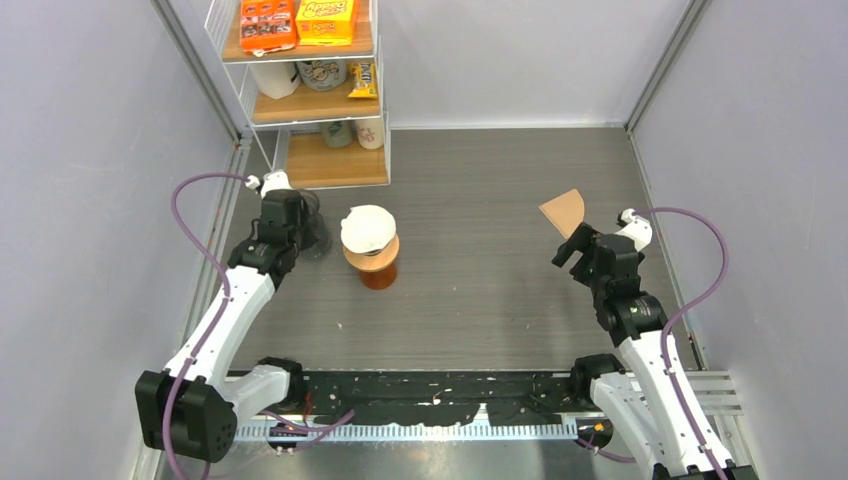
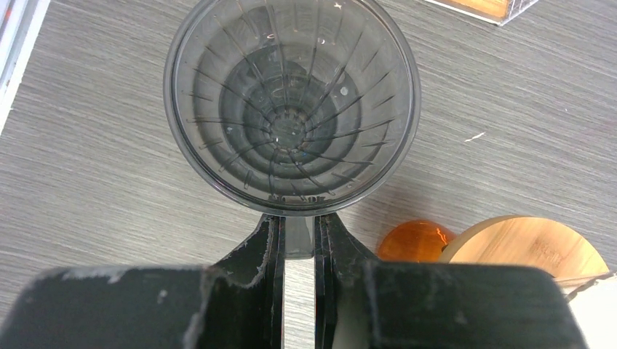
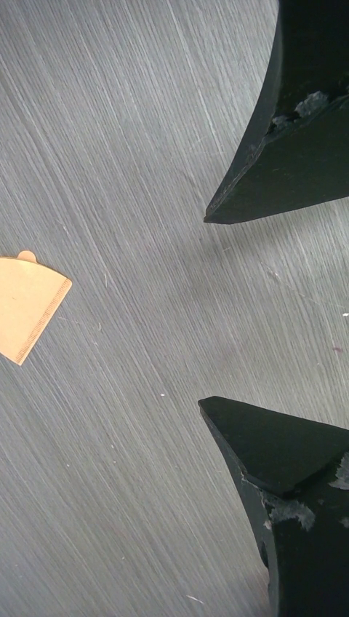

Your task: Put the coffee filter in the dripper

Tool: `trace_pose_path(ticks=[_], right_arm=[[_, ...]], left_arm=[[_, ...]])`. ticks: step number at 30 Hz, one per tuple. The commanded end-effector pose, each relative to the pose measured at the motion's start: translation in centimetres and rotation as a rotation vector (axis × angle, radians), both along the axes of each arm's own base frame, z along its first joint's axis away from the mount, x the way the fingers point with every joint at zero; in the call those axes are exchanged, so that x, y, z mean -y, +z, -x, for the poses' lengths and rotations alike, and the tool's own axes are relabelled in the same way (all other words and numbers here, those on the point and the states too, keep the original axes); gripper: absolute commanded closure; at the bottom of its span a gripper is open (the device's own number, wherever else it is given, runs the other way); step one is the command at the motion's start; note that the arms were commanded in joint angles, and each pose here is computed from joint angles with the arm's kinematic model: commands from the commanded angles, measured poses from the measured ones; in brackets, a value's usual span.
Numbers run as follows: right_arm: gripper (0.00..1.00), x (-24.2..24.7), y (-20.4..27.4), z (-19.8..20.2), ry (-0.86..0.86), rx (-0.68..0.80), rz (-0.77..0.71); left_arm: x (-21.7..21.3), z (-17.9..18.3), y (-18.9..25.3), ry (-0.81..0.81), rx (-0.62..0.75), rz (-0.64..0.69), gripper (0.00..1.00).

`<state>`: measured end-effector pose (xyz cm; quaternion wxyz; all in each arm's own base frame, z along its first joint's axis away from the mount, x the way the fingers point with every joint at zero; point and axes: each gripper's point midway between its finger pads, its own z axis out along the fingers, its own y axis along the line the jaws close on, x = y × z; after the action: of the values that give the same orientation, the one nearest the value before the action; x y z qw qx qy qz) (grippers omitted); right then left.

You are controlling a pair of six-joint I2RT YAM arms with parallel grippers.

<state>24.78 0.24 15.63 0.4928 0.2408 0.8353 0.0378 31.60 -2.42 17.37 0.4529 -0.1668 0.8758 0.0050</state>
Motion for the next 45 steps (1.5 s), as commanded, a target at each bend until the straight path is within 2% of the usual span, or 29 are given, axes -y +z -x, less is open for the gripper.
trace_pose_path(ticks=[1,23,26,30,45], right_arm=[[0.05,-0.3,1.0,-0.8,0.019,0.039,0.002],[0.05,-0.3,1.2,-0.7,0.024,0.041,0.007],[0.05,-0.3,1.2,-0.7,0.024,0.04,0.007],[0.05,-0.3,1.2,-0.7,0.025,0.042,0.008],[0.05,-0.3,1.3,-0.7,0.026,0.045,0.006]], left_arm=[[-0.3,-1.7,3.1,0.003,0.141,0.002,1.0],[-0.8,-1.3,1.9,0.025,0.103,-0.006,1.0],[-1.0,-1.2,1.8,0.033,0.101,-0.012,0.95],[-1.1,-1.1,1.6,0.035,0.096,-0.012,0.94],[-0.8,-1.1,0.6,0.028,0.073,-0.001,0.82]])
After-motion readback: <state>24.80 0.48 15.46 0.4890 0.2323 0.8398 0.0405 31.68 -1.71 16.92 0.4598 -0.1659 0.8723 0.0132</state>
